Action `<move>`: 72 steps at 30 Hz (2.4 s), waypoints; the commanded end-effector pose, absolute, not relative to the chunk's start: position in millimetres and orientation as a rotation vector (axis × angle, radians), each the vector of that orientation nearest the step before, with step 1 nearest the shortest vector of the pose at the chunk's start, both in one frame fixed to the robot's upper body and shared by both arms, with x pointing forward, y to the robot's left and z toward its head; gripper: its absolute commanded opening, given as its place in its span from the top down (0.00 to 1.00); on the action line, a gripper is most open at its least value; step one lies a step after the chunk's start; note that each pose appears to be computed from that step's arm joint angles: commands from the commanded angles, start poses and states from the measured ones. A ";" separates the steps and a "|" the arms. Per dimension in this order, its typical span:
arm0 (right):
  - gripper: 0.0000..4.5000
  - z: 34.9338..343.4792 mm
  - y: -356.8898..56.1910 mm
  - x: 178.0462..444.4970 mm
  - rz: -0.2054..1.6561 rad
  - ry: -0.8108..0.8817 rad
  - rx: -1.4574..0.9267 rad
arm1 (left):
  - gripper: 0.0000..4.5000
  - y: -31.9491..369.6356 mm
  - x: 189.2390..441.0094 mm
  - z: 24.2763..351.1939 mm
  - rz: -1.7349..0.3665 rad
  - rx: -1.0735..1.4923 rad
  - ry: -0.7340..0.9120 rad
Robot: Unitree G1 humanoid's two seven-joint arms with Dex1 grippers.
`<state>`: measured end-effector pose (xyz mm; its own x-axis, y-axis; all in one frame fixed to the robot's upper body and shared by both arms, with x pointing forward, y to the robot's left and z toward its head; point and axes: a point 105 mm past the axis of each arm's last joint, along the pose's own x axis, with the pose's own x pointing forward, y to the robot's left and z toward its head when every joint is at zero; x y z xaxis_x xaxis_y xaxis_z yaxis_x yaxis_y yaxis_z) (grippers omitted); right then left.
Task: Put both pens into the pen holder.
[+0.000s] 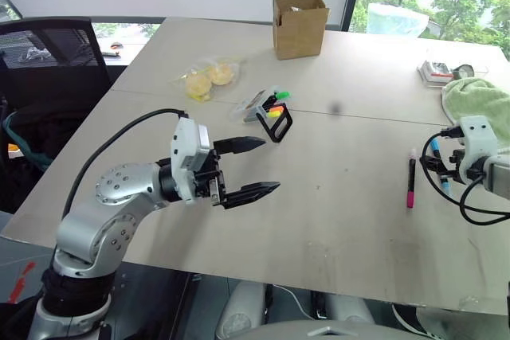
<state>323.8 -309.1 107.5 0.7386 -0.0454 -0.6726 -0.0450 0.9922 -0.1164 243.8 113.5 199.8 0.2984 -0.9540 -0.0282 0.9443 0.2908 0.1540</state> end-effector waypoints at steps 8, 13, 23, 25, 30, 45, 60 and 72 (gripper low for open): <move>0.99 109.5 -317.0 306.0 0.006 0.764 -0.108 | 0.00 93.9 253.2 215.5 -1.226 0.055 -0.117; 0.99 173.5 -249.6 301.3 0.377 0.413 0.056 | 0.00 83.3 269.5 217.0 -1.209 -0.244 0.055; 0.99 210.0 -117.8 242.0 0.929 0.161 0.064 | 0.00 50.7 293.8 240.1 -1.204 -0.727 0.129; 1.00 210.9 -103.4 236.6 0.971 0.146 0.071 | 0.09 47.5 294.2 242.4 -1.214 -0.727 0.134; 1.00 213.9 -90.3 231.4 1.023 0.135 0.066 | 0.49 43.5 289.1 245.8 -1.253 -0.733 0.156; 0.74 221.6 -90.3 241.4 1.024 0.094 0.019 | 1.00 51.6 296.0 257.9 -1.170 -0.631 0.075; 0.01 229.4 -125.8 235.3 0.987 0.017 -0.185 | 1.00 65.7 294.4 314.3 -0.949 0.435 -0.427; 0.01 231.9 -129.0 236.8 0.981 -0.011 -0.210 | 1.00 62.1 312.1 309.4 -0.833 0.697 -0.474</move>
